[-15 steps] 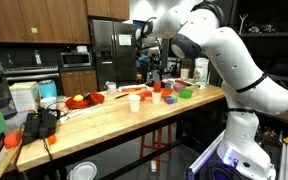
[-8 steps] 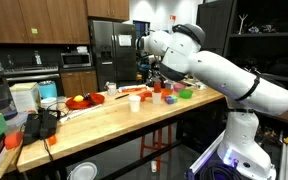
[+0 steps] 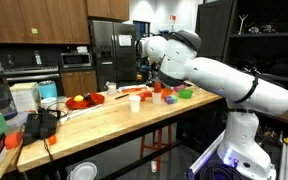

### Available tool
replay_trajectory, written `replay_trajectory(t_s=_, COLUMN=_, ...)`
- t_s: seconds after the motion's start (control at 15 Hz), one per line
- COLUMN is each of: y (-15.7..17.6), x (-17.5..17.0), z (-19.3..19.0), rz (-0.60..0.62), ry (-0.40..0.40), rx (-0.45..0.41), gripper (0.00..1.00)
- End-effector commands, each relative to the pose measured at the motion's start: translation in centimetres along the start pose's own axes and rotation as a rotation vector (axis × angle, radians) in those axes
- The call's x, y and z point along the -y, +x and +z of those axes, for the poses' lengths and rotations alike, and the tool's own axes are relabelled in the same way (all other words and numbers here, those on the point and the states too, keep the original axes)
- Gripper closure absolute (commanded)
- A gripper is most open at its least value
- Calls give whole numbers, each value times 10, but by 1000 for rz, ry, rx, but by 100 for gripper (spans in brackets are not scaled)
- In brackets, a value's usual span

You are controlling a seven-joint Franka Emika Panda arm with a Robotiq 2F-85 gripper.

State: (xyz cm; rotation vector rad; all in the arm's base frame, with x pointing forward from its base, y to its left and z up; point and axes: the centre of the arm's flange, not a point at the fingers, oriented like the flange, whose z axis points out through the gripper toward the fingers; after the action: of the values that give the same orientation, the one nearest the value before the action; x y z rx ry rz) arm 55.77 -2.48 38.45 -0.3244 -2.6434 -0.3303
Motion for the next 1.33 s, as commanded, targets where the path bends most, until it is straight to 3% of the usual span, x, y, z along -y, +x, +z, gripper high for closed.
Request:
replay_trajectory(t_s=0.0, y=-8, x=-1, z=-3, rz=3, ry=21, rx=-8, gripper=0)
replay_trajectory(t_s=0.07, y=-11, x=-3, z=-3, rz=-5, ry=26, rx=-8, gripper=0)
replay_trajectory(t_s=0.2, y=-15, x=-5, z=-6, rz=-11, ry=38, rx=-10, gripper=17)
replay_trajectory(t_s=0.27, y=-15, x=-6, z=-8, rz=-13, ry=49, rx=-11, gripper=32)
replay_trajectory(t_s=0.8, y=-17, x=-3, z=-14, rz=21, ry=90, rx=-32, gripper=92)
replay_trajectory(t_s=1.27, y=-12, x=10, z=-15, rz=58, ry=90, rx=-24, gripper=100)
